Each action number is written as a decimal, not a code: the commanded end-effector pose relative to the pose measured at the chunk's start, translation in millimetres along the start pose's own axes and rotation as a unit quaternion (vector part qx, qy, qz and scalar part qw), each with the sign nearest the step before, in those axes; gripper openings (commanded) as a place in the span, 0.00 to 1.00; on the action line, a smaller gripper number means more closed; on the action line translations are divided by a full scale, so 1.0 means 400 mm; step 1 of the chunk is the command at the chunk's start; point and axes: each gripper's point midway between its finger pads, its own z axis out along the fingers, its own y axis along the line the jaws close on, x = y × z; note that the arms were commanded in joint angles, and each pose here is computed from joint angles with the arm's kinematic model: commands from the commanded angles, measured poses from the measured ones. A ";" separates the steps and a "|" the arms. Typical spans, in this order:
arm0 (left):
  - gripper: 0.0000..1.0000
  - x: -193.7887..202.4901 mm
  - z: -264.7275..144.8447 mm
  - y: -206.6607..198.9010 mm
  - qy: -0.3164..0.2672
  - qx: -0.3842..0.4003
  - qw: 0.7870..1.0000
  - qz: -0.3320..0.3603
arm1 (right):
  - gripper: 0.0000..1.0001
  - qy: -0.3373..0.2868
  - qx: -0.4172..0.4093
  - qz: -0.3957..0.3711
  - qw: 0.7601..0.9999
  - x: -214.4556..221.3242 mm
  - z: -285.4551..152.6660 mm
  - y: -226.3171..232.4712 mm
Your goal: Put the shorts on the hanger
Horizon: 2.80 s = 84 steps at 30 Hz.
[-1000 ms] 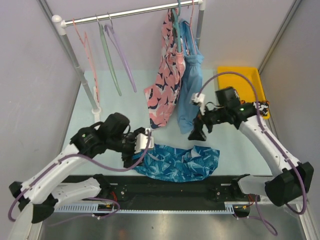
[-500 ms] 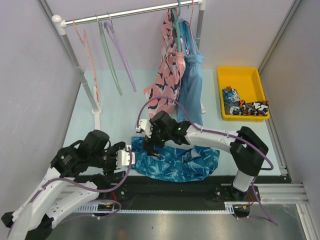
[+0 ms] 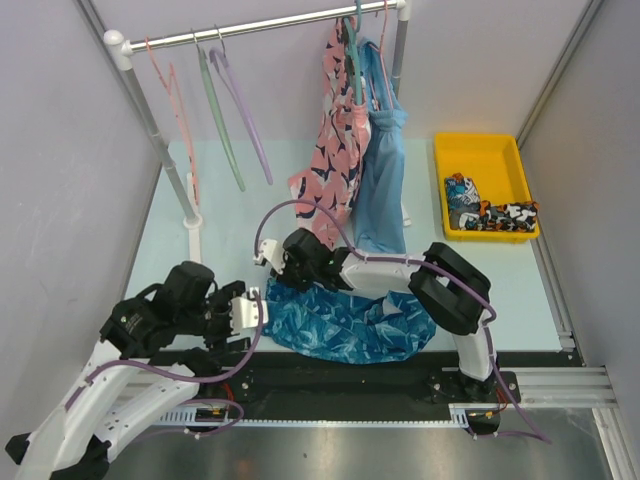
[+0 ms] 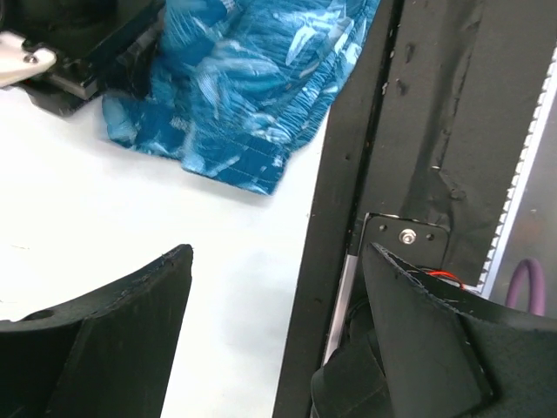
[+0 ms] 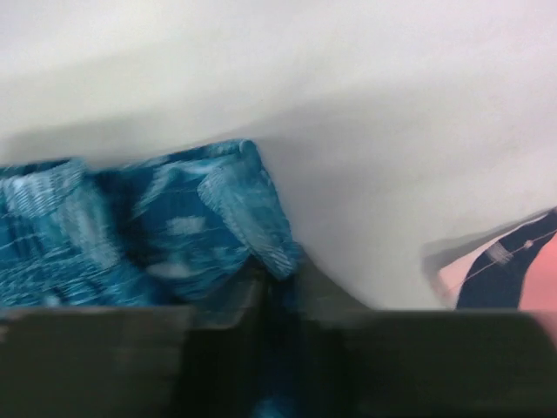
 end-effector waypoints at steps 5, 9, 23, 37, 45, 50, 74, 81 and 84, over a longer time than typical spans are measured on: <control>0.84 -0.018 0.030 0.067 -0.014 -0.051 0.999 0.001 | 0.00 -0.025 -0.006 0.040 0.999 -0.108 -0.304 -0.040; 0.86 -0.073 0.055 0.092 -0.044 -0.039 0.998 0.002 | 0.00 -0.015 -0.008 0.042 0.999 -0.086 -0.458 -0.050; 0.92 -0.138 0.209 0.170 -0.056 0.003 0.998 -0.035 | 0.00 -0.004 -0.052 -0.081 0.995 0.113 -0.738 0.033; 0.91 -0.281 0.358 0.247 -0.077 0.046 0.990 0.113 | 0.00 0.028 -0.113 -0.292 0.949 0.266 -0.806 0.199; 0.98 -0.263 0.458 0.126 -0.052 0.178 0.955 0.231 | 0.00 0.047 -0.102 -0.355 0.928 0.287 -0.816 0.196; 0.99 -0.216 0.509 0.111 -0.024 0.199 0.950 0.238 | 0.00 0.042 -0.094 -0.373 0.922 0.283 -0.828 0.202; 0.00 -0.422 -0.088 0.269 -0.113 -0.125 0.984 0.059 | 0.00 -0.287 0.355 -0.117 0.882 -0.221 -1.133 -0.146; 0.00 -0.531 -0.381 0.337 -0.148 -0.250 0.950 0.115 | 0.00 -0.385 0.337 -0.145 0.847 -0.478 -1.229 -0.176; 0.00 -0.523 -0.397 0.326 -0.139 -0.245 0.951 0.125 | 0.00 -0.378 0.308 -0.148 0.860 -0.476 -1.207 -0.157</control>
